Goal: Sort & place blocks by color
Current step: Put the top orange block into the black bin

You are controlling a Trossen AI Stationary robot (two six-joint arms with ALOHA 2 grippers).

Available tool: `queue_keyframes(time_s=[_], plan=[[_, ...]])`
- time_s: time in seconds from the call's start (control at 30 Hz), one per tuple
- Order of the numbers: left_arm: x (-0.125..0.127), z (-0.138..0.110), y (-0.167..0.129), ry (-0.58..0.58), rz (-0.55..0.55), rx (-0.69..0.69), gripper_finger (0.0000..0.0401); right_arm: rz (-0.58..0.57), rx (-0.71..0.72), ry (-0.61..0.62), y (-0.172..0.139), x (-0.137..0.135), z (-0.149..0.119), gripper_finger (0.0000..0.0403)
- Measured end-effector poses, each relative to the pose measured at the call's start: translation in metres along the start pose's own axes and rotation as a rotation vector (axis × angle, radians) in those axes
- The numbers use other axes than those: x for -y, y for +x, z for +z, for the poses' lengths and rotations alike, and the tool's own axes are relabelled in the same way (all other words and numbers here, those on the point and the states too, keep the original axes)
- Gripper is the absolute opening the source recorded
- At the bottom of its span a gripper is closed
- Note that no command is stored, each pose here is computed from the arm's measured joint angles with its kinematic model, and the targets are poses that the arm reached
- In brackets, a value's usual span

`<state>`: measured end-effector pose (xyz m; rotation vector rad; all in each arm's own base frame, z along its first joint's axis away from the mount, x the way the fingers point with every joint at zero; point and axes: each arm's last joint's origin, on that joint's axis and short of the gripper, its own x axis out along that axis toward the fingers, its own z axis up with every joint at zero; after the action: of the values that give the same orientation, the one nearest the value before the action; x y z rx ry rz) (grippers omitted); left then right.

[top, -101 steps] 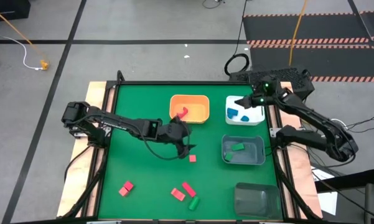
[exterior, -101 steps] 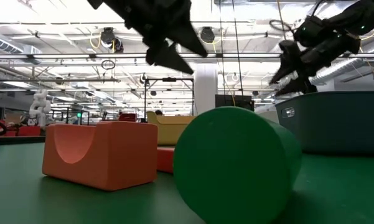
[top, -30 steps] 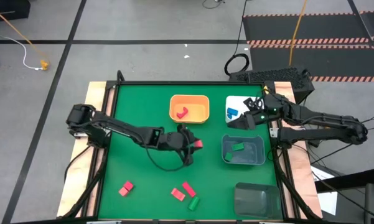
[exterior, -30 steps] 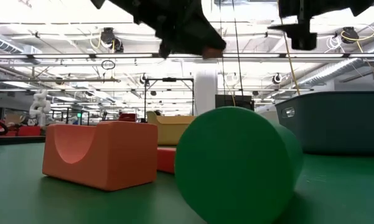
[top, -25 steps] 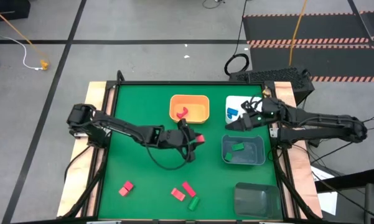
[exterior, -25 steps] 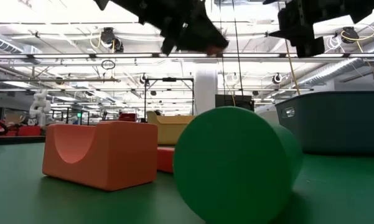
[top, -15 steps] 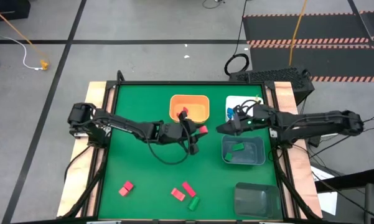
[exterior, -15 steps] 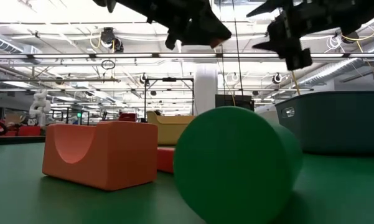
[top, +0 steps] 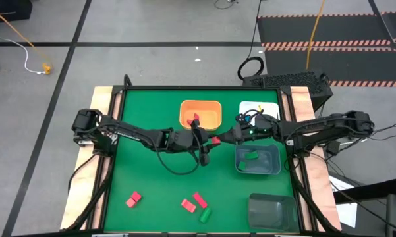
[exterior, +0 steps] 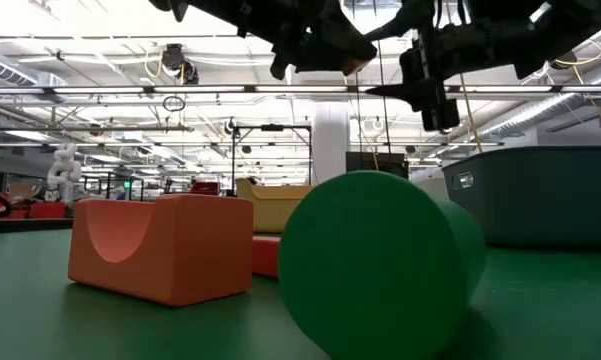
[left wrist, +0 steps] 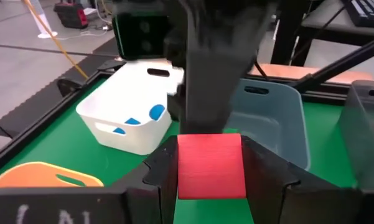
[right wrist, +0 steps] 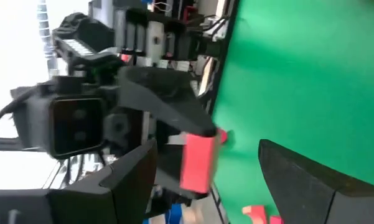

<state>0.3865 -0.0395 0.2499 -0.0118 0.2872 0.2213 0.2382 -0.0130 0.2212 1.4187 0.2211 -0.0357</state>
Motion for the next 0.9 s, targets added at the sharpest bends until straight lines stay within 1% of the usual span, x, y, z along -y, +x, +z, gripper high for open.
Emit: queue_keyframes(time_s=[0.2,0.27,0.37,0.5,0.73,0.8,0.83,0.9], plan=[[-0.001,-0.001,0.001,0.025,0.004,-0.002,0.0136,0.048,-0.026,0.014,0.011,0.003,-0.001,0.0270],[-0.001,-0.001,0.001,0.026,-0.001,-0.003,0.0136,0.040,-0.029,0.023,0.013,0.005,-0.001,0.0268],[-0.001,-0.002,0.001,0.028,-0.003,-0.008,0.0136,0.032,-0.034,0.028,0.014,0.007,-0.001,0.0250],[-0.001,-0.002,0.001,0.030,-0.003,-0.008,0.0136,0.047,-0.034,0.018,0.014,0.006,-0.001,0.0202],[0.000,-0.002,0.001,0.040,-0.015,-0.011,0.0136,0.055,-0.034,0.007,0.014,0.005,-0.001,0.0080],[0.000,-0.002,0.002,0.048,-0.014,-0.013,0.0136,0.057,-0.033,0.001,0.014,0.005,-0.001,0.0051],[0.000,-0.002,0.001,0.050,-0.012,-0.012,0.0136,0.059,-0.033,0.001,0.014,0.005,-0.001,0.0042],[0.000,-0.002,0.001,0.050,-0.011,-0.011,0.0136,0.061,-0.033,-0.001,0.014,0.005,-0.001,0.0042]])
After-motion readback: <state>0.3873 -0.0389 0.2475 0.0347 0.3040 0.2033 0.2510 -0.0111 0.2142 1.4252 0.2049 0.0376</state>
